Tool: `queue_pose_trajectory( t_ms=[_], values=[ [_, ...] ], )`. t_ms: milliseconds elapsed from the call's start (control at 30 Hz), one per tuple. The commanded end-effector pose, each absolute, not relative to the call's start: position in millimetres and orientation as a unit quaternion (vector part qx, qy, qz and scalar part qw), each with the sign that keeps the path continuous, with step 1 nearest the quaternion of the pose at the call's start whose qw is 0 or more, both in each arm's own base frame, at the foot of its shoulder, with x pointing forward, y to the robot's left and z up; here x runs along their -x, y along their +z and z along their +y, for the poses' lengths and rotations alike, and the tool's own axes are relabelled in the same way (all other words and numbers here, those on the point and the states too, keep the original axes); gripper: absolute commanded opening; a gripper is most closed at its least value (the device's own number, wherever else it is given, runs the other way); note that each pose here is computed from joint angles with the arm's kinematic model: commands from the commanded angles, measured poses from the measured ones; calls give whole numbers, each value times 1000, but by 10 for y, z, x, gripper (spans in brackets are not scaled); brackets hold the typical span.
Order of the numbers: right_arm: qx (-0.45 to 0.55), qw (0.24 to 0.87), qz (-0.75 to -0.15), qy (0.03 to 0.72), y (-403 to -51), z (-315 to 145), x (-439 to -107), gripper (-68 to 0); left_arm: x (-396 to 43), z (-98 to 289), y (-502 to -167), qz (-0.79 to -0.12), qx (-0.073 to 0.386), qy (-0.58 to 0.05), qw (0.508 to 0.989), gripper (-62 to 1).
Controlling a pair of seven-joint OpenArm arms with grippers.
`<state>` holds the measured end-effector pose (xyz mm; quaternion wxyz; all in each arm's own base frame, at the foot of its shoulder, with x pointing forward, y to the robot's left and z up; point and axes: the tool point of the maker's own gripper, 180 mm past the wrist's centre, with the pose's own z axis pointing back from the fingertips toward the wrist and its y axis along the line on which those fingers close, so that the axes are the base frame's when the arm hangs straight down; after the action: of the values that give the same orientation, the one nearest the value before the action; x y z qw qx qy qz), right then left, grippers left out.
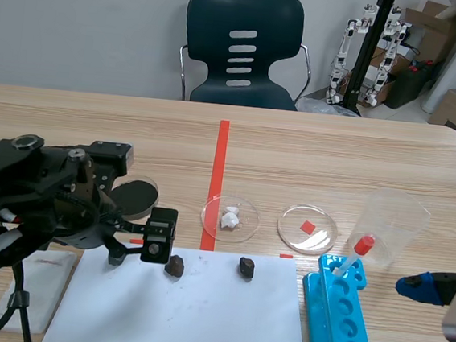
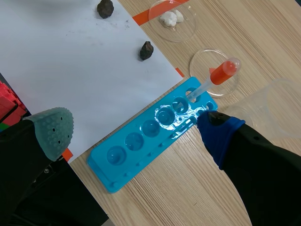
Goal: Pick up the left mineral with the left hand
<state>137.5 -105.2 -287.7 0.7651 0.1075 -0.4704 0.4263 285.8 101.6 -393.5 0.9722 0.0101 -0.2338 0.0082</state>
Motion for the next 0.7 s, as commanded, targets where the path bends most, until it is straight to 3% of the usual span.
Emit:
queue_pose_trajectory(
  t_ms=[0,667],
  values=[
    [-108,755,-482,431,-2801,-1025,-1420,-128,-2941,1012,-3879,-245,-10,13,969,14],
    [-108,755,-482,431,-2801,-1025,-1420,-128,-2993,1134,-4083,-186,-31,12,982,14]
  ],
)
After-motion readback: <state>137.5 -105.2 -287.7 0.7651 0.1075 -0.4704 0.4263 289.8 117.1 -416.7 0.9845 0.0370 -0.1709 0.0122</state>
